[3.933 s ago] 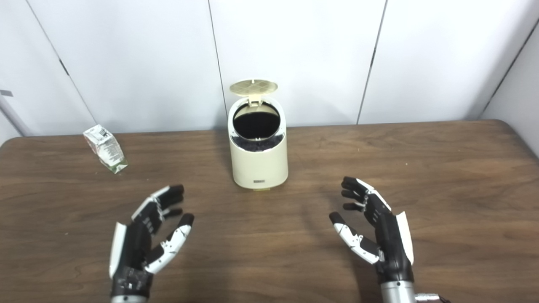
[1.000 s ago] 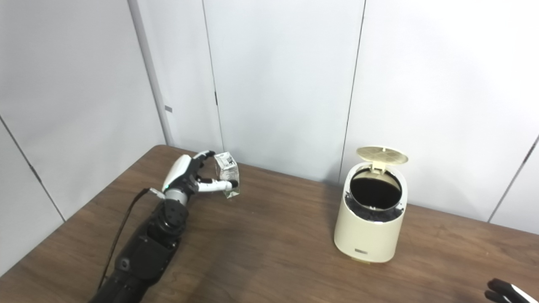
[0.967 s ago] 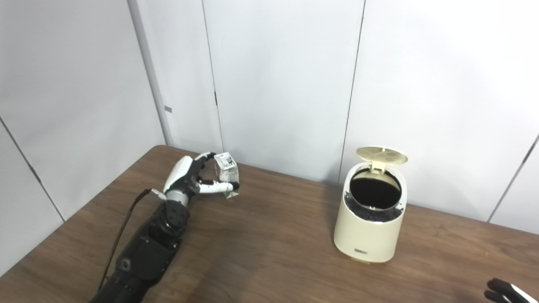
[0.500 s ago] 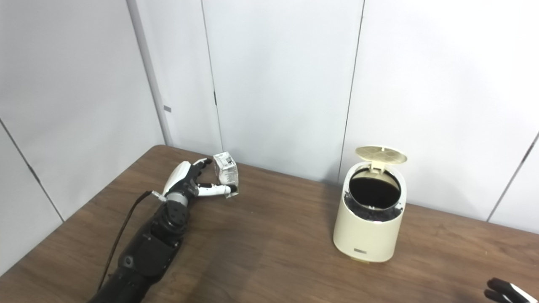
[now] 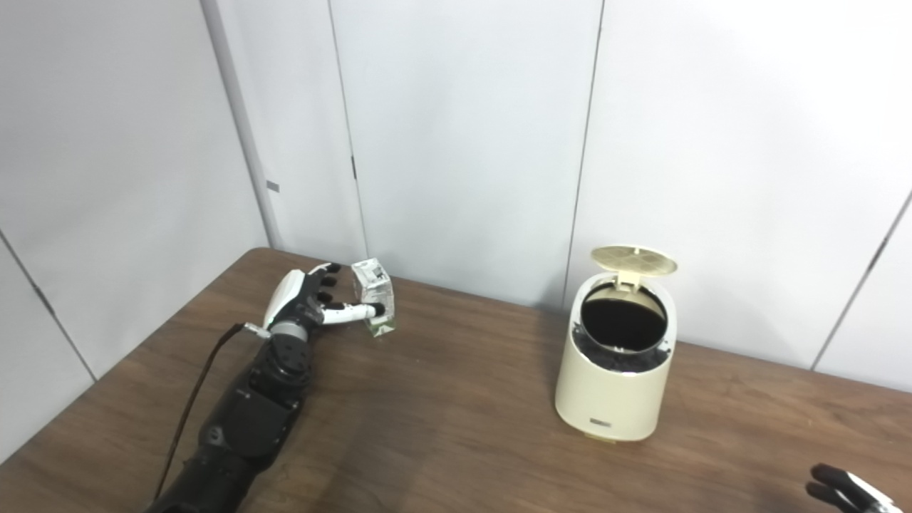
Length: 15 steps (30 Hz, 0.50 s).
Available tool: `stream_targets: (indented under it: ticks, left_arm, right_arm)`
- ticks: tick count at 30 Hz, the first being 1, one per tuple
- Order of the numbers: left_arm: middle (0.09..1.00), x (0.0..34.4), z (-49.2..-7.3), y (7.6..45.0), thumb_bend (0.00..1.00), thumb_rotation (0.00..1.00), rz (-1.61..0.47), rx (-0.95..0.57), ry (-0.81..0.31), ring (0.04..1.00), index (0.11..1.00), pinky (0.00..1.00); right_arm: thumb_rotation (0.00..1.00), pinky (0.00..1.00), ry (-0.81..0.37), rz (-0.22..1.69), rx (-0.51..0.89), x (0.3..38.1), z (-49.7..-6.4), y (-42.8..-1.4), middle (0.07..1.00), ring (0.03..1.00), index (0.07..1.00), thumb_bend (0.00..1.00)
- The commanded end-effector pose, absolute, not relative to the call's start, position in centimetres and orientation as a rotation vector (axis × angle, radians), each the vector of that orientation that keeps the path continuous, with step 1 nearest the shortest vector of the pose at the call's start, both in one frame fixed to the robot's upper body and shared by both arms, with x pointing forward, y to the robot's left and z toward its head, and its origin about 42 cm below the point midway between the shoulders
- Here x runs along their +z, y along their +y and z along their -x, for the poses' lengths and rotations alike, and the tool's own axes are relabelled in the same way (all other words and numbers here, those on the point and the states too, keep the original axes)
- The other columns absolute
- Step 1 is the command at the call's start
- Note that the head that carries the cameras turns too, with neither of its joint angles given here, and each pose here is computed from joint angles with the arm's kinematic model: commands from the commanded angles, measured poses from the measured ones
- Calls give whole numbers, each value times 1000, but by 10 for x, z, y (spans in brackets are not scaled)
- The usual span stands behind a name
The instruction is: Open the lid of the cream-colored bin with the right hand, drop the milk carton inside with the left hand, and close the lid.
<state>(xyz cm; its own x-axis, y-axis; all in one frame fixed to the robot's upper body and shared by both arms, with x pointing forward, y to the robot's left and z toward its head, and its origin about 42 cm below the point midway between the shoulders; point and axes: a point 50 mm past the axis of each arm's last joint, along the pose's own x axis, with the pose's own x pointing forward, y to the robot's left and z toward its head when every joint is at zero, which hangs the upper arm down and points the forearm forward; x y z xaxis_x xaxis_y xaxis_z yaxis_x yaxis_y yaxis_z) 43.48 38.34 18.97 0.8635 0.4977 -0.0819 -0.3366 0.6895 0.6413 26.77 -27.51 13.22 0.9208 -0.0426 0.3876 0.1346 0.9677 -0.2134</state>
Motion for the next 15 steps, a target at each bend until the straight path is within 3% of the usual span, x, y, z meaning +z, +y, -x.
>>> stream_targets:
  ticks: [1,6,10,15]
  left_arm:
    - [872,217,-449,380,920,347,-655,485,176,807,927,641]
    - [843,218,-452,376,971,364,-625,469,179,771,909,625]
    - [811,220,-453,370,925,299,-613,446,166,742,875,610]
    - [824,219,-456,363,943,293,-587,412,147,746,869,604]
  right_arm:
    - [594,555,-366,221,-75,116,-261,-269,763,729,719,227]
    - [633,576,-314,249,-100,117,-259,-268,775,743,732,215]
    - [607,574,-298,283,-109,118,-256,-268,776,742,738,190]
    - [566,584,-287,275,-113,120,-255,-266,779,748,739,177]
